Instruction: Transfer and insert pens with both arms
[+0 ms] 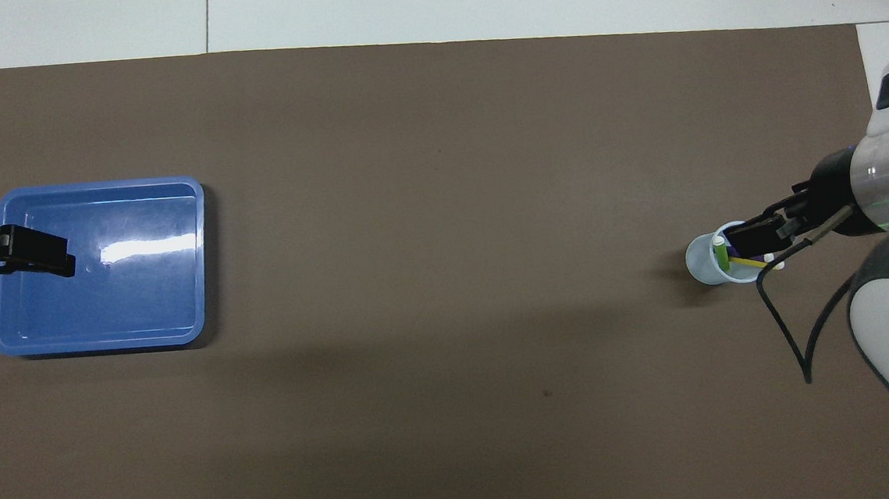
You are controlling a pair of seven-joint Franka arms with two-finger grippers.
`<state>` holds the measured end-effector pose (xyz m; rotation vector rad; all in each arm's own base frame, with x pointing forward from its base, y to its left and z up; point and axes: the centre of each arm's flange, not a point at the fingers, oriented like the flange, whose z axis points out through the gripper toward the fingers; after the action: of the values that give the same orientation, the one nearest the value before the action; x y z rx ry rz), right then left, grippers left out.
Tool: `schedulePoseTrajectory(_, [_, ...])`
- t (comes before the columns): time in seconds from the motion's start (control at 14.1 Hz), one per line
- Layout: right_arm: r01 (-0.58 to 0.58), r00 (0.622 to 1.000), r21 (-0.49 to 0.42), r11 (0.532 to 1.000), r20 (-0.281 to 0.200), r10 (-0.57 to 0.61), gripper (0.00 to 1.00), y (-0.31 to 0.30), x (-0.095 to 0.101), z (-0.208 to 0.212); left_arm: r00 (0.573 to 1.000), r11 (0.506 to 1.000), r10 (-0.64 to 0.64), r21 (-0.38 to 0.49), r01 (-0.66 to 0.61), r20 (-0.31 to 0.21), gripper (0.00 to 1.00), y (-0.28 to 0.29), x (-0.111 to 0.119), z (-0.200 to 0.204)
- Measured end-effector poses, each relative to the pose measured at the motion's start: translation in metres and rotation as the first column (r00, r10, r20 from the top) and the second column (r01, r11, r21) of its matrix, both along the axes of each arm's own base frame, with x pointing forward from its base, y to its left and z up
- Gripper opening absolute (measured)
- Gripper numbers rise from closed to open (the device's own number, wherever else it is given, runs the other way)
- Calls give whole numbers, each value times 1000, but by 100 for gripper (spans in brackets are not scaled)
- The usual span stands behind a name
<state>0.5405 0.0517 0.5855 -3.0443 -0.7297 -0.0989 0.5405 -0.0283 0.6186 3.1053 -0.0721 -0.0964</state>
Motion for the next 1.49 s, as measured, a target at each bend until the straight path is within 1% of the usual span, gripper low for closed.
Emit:
schedulePoseTrajectory(0.14, [-20,1000,-47,999,-1,19,100,7,10,2,1000,1000,1,-2,-1,0,100,0,0,0])
schedulePoseTrajectory(0.35, [-3,1000,-62,998,-28,1,100,-2,23,-2,1000,1000,1,-2,-1,0,100,0,0,0])
schedulePoseTrajectory(0.5, [10,999,-63,998,-37,-12,100,-9,24,-4,1000,1000,1,-2,-1,0,100,0,0,0])
schedulePoseTrajectory(1.49, [4,999,-62,998,-32,-6,100,-6,24,-1,1000,1000,1,-2,-1,0,100,0,0,0])
